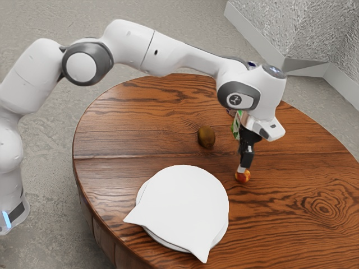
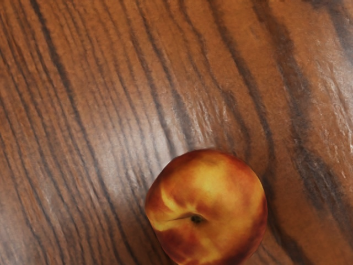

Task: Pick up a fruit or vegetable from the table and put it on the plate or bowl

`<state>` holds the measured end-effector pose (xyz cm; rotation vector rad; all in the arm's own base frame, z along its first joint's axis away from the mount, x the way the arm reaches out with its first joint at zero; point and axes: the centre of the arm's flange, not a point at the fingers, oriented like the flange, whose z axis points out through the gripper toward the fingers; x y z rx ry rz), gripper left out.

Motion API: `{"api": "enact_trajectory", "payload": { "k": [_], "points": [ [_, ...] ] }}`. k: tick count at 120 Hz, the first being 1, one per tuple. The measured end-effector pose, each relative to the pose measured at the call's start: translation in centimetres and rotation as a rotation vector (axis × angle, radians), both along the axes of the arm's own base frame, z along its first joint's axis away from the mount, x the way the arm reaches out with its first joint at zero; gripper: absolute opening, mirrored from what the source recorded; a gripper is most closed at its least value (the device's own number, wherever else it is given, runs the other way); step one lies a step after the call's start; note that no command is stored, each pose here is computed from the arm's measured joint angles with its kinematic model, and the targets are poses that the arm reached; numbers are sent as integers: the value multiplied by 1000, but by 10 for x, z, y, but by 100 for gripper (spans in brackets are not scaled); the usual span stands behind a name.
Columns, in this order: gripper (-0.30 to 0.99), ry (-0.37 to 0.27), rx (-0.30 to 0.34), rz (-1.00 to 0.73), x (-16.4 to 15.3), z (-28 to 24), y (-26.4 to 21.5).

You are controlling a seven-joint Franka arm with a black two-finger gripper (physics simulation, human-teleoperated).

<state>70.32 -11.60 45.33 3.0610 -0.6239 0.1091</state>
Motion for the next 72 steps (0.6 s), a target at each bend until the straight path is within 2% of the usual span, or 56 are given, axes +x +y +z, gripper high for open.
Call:
{"api": "enact_trajectory", "payload": {
  "k": [21, 72],
  "points": [
    [69, -18, -26, -24, 7, -13, -5],
    [69, 3, -66, -42, 12, -40, -6]
  ]
}}
